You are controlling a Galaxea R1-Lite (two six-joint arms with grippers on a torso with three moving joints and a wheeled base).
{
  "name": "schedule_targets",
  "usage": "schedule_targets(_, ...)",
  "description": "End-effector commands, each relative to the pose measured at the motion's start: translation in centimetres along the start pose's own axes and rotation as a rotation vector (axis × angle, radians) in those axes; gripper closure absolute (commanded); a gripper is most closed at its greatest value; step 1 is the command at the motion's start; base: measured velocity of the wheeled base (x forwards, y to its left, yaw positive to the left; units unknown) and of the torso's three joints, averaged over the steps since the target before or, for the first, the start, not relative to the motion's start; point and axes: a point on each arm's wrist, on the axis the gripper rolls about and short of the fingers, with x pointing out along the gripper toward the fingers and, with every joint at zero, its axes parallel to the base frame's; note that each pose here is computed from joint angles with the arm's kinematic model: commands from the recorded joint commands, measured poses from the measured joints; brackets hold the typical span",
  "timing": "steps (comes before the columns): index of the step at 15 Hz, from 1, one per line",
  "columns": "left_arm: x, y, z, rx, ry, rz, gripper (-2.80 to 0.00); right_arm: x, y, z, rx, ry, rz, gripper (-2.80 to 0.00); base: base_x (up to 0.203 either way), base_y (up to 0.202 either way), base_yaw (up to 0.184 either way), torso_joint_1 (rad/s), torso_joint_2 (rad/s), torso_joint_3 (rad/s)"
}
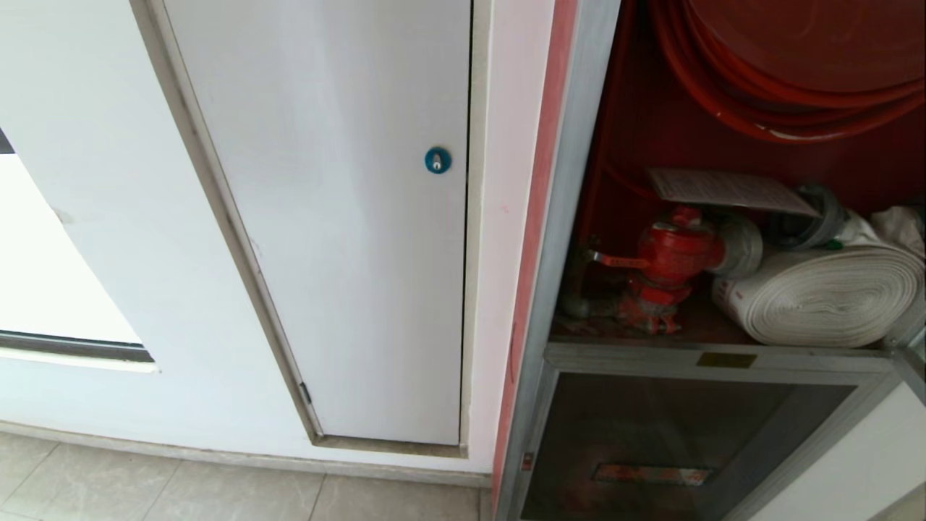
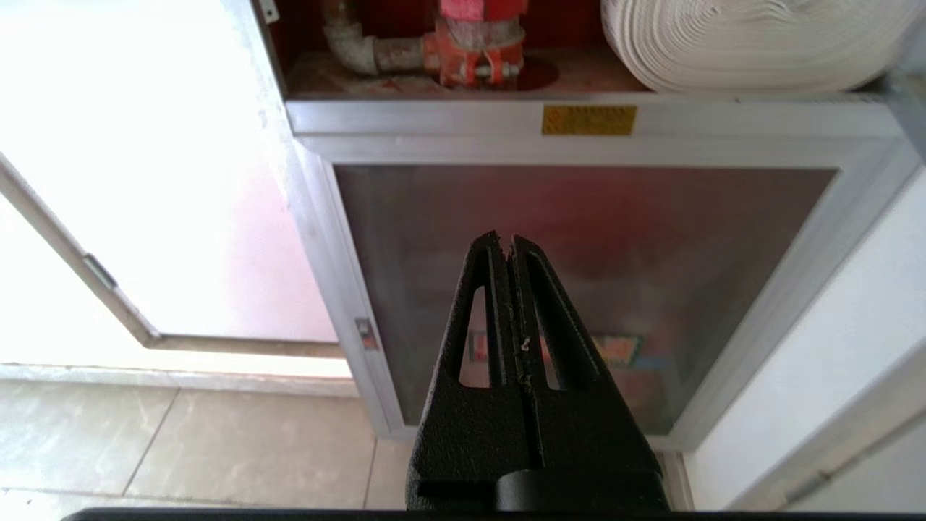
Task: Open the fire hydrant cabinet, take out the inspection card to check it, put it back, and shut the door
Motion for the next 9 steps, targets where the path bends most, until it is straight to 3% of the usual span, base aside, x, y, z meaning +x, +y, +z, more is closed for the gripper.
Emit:
schedule_targets(1, 0.0, 0.0, 0.0, -0.001, 0.0, 0.0, 0.0, 0.01, 0.0, 0.0, 0.0, 0.001, -0.001, 0.0, -0.199, 0.0, 0.001, 0.005, 0.0, 0.005)
schedule_targets(9, 0.0, 0.0, 0.0, -0.001, 0.0, 0.0, 0.0, 0.01, 0.0, 0.01, 0.001, 0.0, 0.0, 0.0, -0.197, 0.0, 0.002, 0.0, 0.0, 0.003)
